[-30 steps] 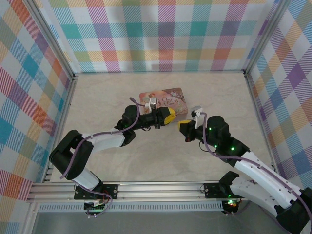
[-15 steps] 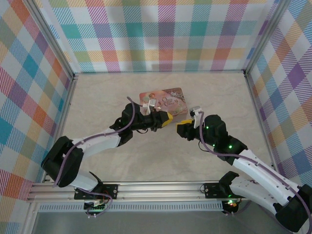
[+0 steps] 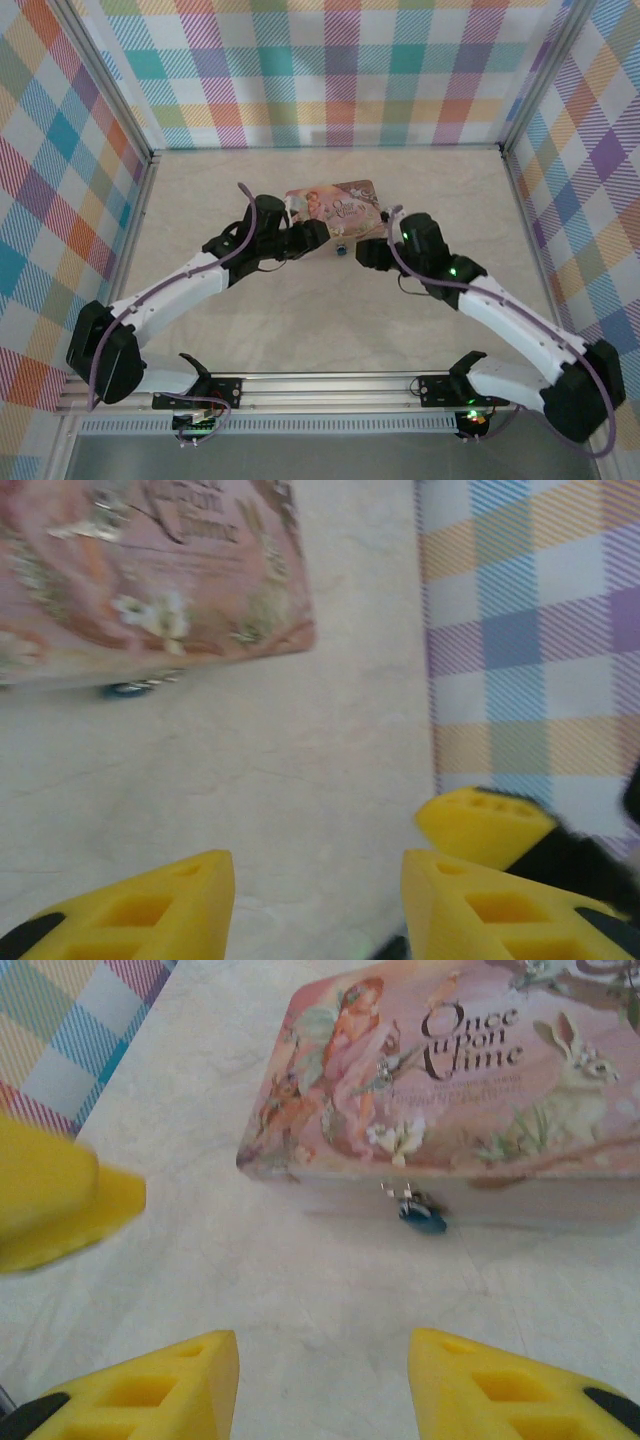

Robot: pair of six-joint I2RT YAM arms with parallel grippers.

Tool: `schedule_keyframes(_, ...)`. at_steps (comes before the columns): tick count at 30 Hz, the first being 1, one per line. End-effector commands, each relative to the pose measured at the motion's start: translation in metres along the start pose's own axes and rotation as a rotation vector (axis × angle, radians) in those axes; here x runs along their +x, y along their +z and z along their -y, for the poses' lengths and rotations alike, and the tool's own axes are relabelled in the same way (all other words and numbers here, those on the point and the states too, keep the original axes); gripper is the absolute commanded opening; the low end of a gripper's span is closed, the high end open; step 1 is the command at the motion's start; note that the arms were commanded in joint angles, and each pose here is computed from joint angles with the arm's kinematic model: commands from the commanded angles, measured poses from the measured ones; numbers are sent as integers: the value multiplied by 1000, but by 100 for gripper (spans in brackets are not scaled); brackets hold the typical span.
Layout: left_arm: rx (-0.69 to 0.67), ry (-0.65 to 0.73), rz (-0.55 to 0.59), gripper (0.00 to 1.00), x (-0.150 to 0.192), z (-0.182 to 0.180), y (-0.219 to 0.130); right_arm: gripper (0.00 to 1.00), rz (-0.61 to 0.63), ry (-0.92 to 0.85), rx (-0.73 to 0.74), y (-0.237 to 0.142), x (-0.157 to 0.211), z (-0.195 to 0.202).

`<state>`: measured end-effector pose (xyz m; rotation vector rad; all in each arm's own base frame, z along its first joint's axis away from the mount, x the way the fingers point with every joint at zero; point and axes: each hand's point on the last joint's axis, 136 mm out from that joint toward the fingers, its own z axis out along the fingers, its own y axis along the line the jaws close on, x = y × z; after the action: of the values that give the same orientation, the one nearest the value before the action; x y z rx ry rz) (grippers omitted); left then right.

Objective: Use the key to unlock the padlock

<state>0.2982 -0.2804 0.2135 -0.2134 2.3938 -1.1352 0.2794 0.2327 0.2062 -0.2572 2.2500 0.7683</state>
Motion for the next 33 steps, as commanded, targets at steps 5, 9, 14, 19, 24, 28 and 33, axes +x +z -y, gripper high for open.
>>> schedule_keyframes(5,-241,-9,75,64,7,-63,-29,50,-125,36,100,52,-19,6)
schedule_keyframes(9,-253,-37,148,85,6,-80,-47,50,-186,12,160,84,-30,11)
schedule_keyframes(14,-254,-99,263,97,-1,-97,-69,48,-261,-30,239,117,-38,23)
schedule_keyframes(19,-278,-88,267,100,1,-105,-80,45,-314,-49,274,143,-43,28)
schedule_keyframes(24,-292,-103,240,99,5,-113,-77,42,-365,-72,326,160,-44,36)
schedule_keyframes(28,-286,-116,242,99,6,-116,-76,39,-386,-84,345,167,-43,40)
schedule_keyframes(33,-284,-124,243,98,6,-119,-76,37,-410,-98,349,173,-39,39)
